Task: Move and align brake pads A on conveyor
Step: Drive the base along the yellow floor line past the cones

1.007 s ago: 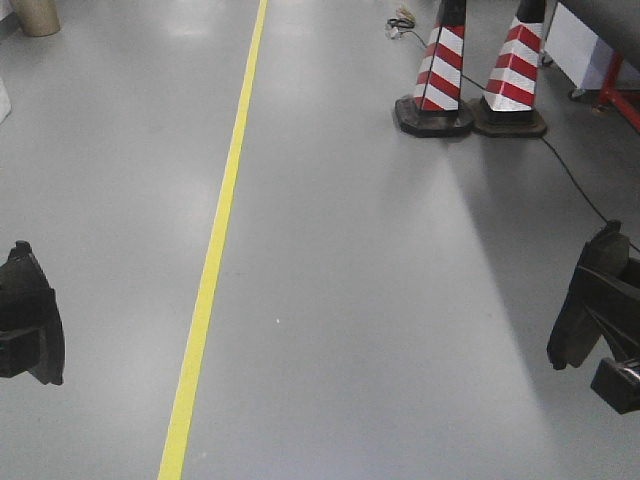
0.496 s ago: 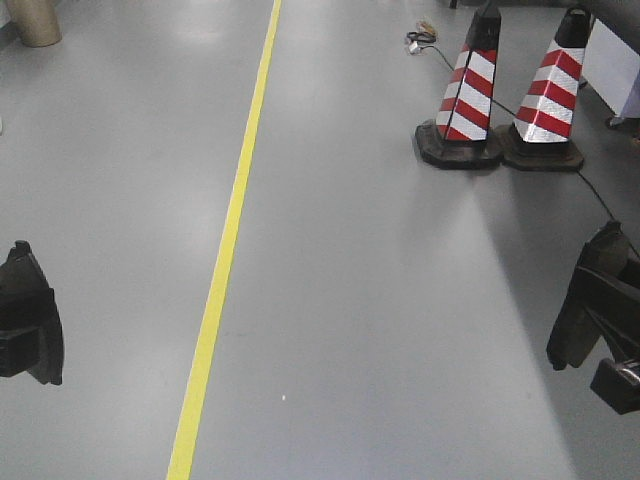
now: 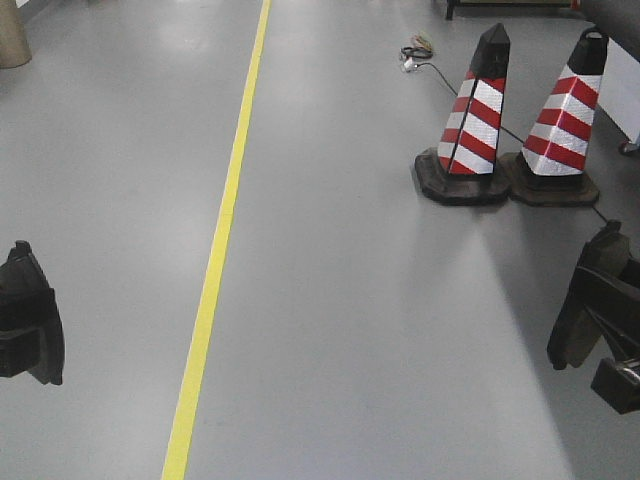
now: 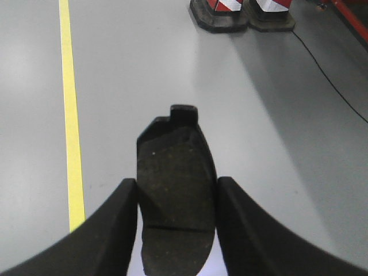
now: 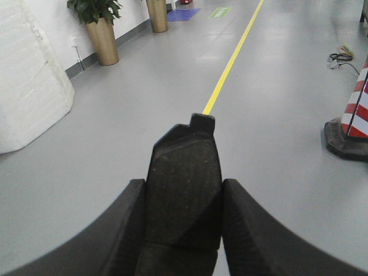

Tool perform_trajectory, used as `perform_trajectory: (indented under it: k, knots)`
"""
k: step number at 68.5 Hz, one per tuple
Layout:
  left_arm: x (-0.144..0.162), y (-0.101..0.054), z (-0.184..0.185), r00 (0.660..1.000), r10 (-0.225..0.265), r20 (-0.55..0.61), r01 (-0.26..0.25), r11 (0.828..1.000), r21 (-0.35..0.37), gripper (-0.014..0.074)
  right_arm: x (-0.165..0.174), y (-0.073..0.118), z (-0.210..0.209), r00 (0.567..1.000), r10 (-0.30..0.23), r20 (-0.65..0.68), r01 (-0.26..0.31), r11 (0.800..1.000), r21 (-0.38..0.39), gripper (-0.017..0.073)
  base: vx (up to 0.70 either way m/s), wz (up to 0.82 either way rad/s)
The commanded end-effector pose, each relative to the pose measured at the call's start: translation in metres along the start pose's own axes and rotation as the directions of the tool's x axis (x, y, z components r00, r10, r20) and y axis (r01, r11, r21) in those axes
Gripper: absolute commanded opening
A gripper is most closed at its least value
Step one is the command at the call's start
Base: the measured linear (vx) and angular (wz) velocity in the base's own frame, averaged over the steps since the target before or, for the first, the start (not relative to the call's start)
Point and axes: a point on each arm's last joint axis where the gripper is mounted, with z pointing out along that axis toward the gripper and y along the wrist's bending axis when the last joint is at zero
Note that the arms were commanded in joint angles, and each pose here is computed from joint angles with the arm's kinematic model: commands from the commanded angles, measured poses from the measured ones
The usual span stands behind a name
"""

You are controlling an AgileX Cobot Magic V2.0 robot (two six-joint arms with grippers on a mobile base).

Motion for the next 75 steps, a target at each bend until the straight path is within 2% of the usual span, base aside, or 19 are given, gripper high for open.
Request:
perform_trajectory:
  k: [1,75]
  knots:
    - [-0.0131,-0.0049,-0.0065,0.995,-0.002,0.099,-0.003,0.999,0.045,0.0056,-0.0185,0.0041,-0.0036,0.992,-0.015,0.123,0.019,0.999,-0.036,0.0024,0.60,-0.04]
    - [-0.0129,-0.0048,-0.0065,0.995,-0.001,0.097,-0.003,0.999,0.044,0.0056,-0.0185,0.0041,-0.0036,0.992,-0.015,0.123,0.019,0.999,-0.036,0.0024,0.58,-0.06]
